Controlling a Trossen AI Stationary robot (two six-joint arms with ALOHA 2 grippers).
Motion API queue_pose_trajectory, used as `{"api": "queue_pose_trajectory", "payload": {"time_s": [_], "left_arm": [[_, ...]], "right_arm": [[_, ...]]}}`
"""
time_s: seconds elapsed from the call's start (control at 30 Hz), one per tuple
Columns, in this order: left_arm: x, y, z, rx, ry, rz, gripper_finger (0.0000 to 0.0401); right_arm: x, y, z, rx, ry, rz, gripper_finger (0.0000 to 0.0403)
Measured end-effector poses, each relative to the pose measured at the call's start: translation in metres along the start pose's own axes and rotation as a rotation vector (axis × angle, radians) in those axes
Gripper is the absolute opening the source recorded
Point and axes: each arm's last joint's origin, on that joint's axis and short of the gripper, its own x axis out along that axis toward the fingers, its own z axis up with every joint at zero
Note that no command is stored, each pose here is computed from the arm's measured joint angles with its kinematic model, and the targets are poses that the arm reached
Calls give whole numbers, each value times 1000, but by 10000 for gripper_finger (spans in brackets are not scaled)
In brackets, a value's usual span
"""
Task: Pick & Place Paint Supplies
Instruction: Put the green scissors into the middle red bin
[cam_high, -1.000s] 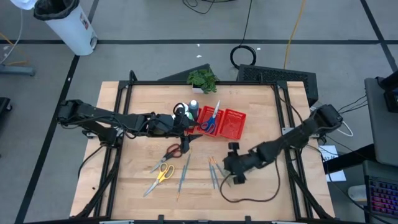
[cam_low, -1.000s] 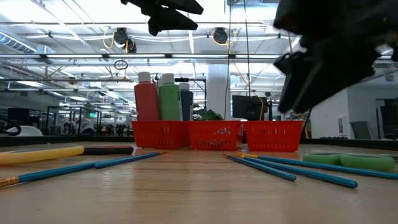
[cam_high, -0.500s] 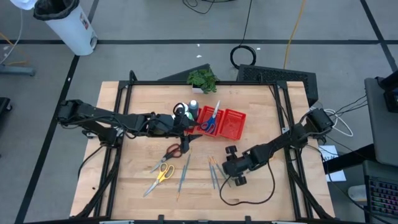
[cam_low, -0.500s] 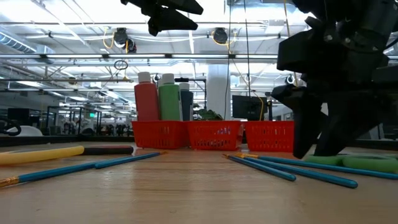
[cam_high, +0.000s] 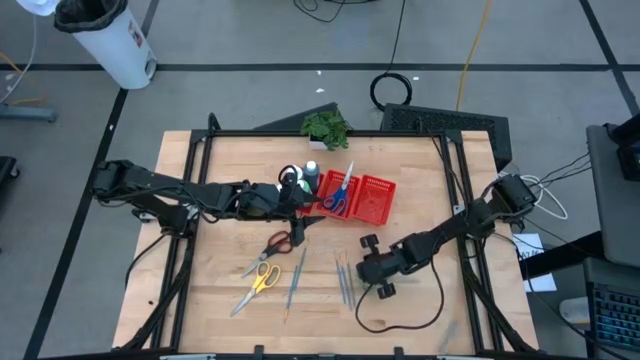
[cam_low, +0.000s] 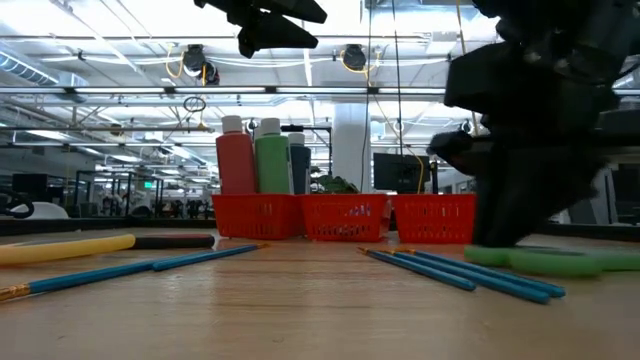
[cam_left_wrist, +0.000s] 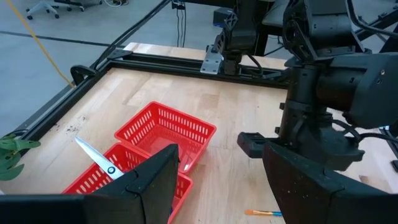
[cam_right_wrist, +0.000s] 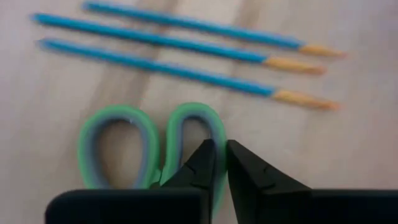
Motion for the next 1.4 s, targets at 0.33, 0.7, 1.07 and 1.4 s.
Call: {"api": "queue_pose_trajectory", "payload": {"time_s": [0.33, 0.7, 1.07, 1.4], "left_arm": [[0, 0, 0, 0, 0, 0, 241], [0, 0, 0, -2, 0, 0, 241], [17, -5, -11, -169, 39, -53, 241], [58, -18, -25, -217, -57, -235, 241]], "right_arm": [[-30, -5, 17, -23, -160, -71, 8], [-70, 8, 30, -55, -334, -131, 8], [-83, 11, 38, -210, -413, -323, 8], [-87, -8, 43, -273, -338, -705, 8]]}}
